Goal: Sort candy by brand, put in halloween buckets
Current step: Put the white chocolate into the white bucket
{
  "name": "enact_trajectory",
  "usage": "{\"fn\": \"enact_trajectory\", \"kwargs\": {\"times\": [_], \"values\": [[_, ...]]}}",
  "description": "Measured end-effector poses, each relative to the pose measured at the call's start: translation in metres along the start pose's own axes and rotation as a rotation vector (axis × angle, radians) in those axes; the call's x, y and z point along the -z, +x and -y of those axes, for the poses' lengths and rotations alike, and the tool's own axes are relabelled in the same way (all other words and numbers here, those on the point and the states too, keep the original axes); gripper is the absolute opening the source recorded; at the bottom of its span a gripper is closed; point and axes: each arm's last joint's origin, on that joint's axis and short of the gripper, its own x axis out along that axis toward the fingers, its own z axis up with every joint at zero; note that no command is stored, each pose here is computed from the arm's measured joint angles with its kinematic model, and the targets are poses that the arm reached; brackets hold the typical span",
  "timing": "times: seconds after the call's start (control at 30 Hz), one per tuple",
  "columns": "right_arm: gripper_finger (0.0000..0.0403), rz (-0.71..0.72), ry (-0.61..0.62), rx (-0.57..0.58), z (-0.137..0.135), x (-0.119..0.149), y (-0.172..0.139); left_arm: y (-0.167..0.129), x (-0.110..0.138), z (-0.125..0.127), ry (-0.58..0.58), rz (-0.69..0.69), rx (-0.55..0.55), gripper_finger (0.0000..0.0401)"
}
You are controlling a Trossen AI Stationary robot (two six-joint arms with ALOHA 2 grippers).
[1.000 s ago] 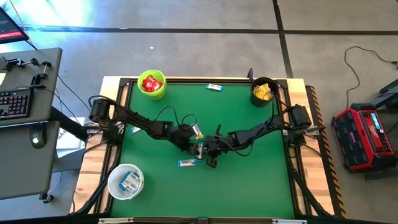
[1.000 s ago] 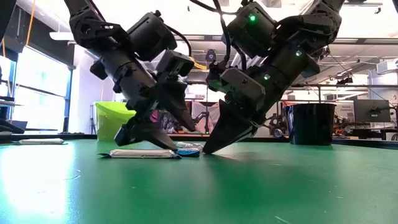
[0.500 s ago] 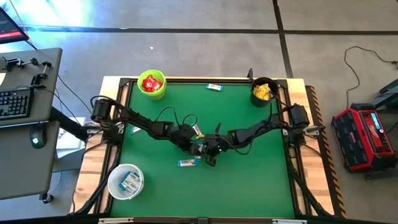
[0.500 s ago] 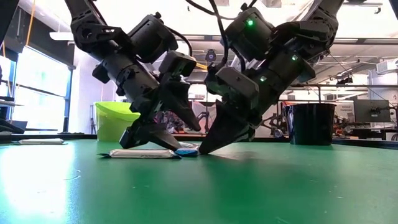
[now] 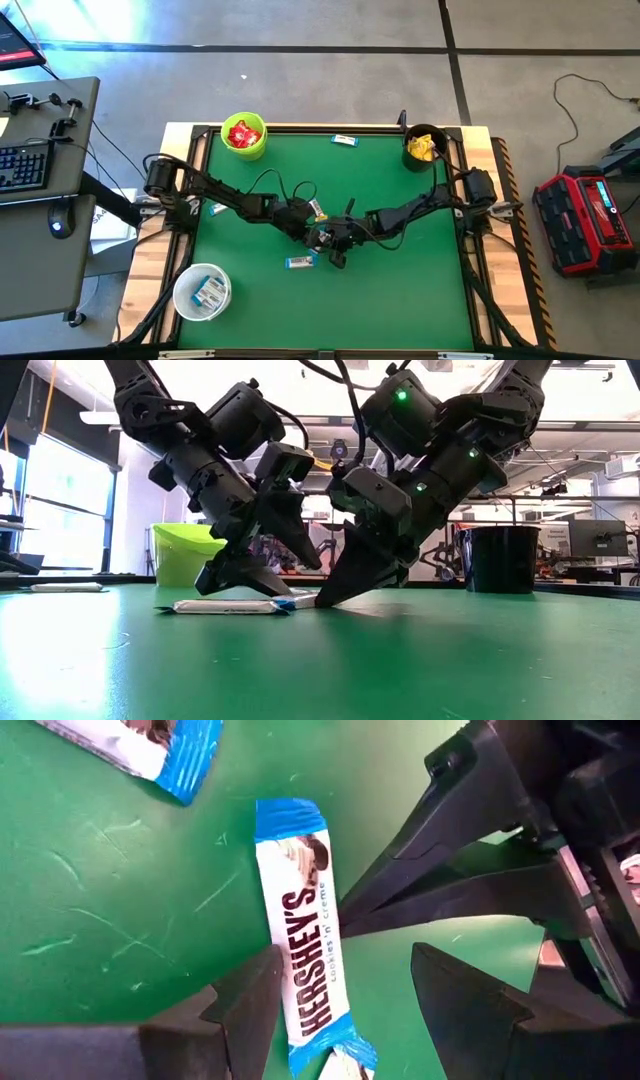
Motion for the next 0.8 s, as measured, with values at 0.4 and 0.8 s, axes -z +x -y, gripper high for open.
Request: {"fn": "enact_trajectory", "kwargs": {"times": [0.4, 0.8], "values": [[0.0000, -0.008, -0.002, 0.007, 0.000, 0.001, 0.000, -0.006, 0.000, 0.009, 0.035, -0.052, 0.073, 0.0213], [0.0000, -0.006, -0.010, 0.010, 0.000, 0.001, 0.000, -0.015, 0.000, 0.007, 0.044, -0.029, -0.023, 0.0213]]}}
